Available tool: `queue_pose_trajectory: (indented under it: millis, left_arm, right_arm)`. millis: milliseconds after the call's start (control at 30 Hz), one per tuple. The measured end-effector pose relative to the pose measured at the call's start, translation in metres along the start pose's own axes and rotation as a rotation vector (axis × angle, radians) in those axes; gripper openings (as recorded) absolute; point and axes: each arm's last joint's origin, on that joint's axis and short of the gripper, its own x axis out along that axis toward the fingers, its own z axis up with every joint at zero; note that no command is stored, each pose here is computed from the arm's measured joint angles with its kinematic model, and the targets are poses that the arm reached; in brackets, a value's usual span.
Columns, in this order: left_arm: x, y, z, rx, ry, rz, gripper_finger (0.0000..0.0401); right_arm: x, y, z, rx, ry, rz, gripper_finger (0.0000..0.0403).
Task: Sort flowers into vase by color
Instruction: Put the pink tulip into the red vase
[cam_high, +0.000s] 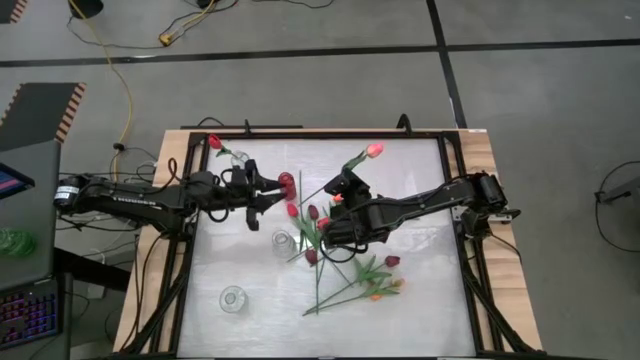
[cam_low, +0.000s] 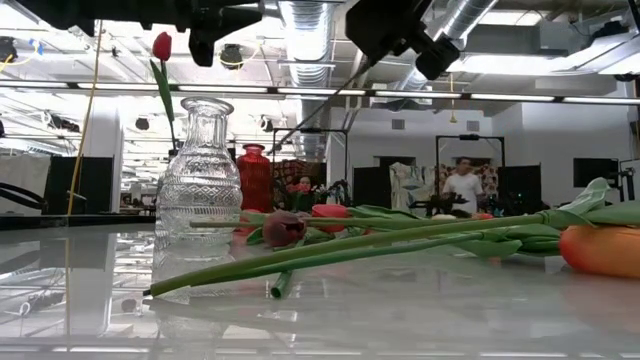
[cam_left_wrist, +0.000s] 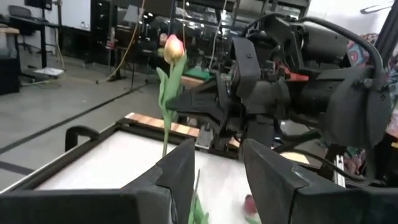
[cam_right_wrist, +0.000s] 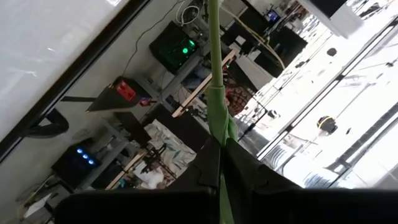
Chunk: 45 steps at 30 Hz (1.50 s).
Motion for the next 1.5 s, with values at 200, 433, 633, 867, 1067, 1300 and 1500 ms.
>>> queue_pose_trajectory:
  millis: [200,433,633,867,1067,1300,1500]
  left_arm:
    - [0.000,0.001,0.000,0.000,-0.005,0.023,0.0125]
    - [0.000,0.002,-0.001,0.002,-0.001,0.051,0.0126]
    - [0.005,0.003,-0.007,0.006,0.029,0.058,0.0126]
    - [0.016,0.004,-0.023,0.010,0.099,0.072,0.0126]
    - [0.025,0.005,-0.030,-0.021,0.133,0.081,0.0126]
    - [0.031,0.003,-0.025,-0.029,0.130,0.074,0.0126]
    - [0.030,0.003,-0.027,-0.051,0.148,0.081,0.0126]
  right_arm:
    - [0.000,-0.011,0.007,-0.007,-0.018,-0.029,0.0038]
    - [0.000,-0.027,0.013,0.028,-0.050,-0.067,0.0038]
    - [0.001,-0.040,0.017,0.093,-0.183,-0.088,0.0038]
    - [-0.002,-0.050,0.023,0.128,-0.383,-0.125,0.0038]
    - [-0.002,-0.052,0.024,0.139,-0.463,-0.135,0.0038]
    - [0.002,-0.053,0.024,0.145,-0.462,-0.130,0.0038]
    - [0.002,-0.053,0.024,0.145,-0.462,-0.130,0.0038]
